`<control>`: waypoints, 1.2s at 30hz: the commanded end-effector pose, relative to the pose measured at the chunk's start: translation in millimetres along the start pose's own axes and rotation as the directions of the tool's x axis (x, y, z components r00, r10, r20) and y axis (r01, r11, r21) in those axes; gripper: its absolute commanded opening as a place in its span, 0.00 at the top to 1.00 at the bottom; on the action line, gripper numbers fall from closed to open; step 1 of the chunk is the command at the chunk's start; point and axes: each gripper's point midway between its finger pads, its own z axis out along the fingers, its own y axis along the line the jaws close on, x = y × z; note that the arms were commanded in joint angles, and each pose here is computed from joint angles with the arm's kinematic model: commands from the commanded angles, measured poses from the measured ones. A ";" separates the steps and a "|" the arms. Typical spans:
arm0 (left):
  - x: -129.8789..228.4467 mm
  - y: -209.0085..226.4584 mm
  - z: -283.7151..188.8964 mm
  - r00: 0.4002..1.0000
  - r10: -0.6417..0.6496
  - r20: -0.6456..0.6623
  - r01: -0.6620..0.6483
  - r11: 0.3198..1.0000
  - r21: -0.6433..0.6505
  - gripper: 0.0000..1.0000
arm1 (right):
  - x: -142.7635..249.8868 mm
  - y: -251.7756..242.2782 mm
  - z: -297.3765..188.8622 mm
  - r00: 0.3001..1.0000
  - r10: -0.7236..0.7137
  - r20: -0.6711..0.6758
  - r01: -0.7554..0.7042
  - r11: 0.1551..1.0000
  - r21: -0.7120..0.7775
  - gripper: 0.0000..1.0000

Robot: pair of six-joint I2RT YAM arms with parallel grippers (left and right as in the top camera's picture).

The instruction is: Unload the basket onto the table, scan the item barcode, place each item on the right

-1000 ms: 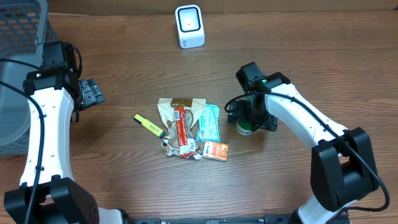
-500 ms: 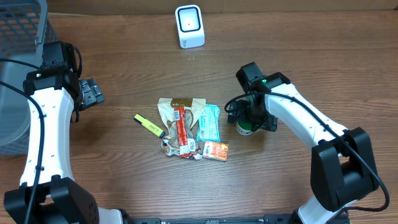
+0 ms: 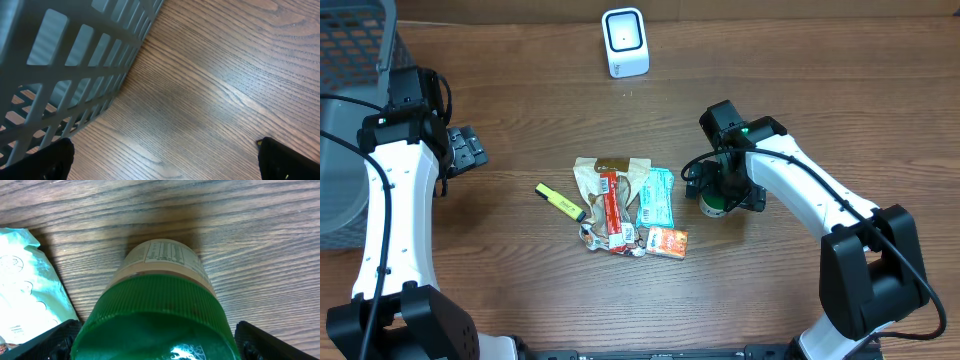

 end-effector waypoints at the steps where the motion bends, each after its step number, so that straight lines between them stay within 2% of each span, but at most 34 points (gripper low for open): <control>1: -6.3 2.4 -8.3 1.000 0.006 0.029 -0.007 1.000 0.005 0.00 | 1.8 -0.7 1.4 1.000 0.000 -0.003 0.000 1.000 0.005 0.00; 13: -6.2 2.3 -8.3 1.000 0.006 0.028 -0.007 1.000 0.005 0.00 | 3.4 -2.0 1.4 1.000 0.001 -0.009 0.000 1.000 0.011 0.03; 17: -6.2 2.3 -8.3 1.000 0.006 0.028 -0.007 1.000 0.005 0.00 | -9.4 -10.4 0.8 0.998 -0.002 0.057 -0.002 0.998 0.065 0.04; 26: -6.1 2.3 -8.2 1.000 0.006 0.028 -0.007 1.000 0.005 0.00 | -20.3 0.3 0.4 0.992 -0.084 0.097 0.082 0.996 0.026 0.04; 36: -6.2 2.3 -8.3 1.000 0.006 0.028 -0.007 1.000 0.005 0.00 | -17.1 -1.9 1.0 0.995 -0.052 0.085 0.050 0.998 0.031 0.14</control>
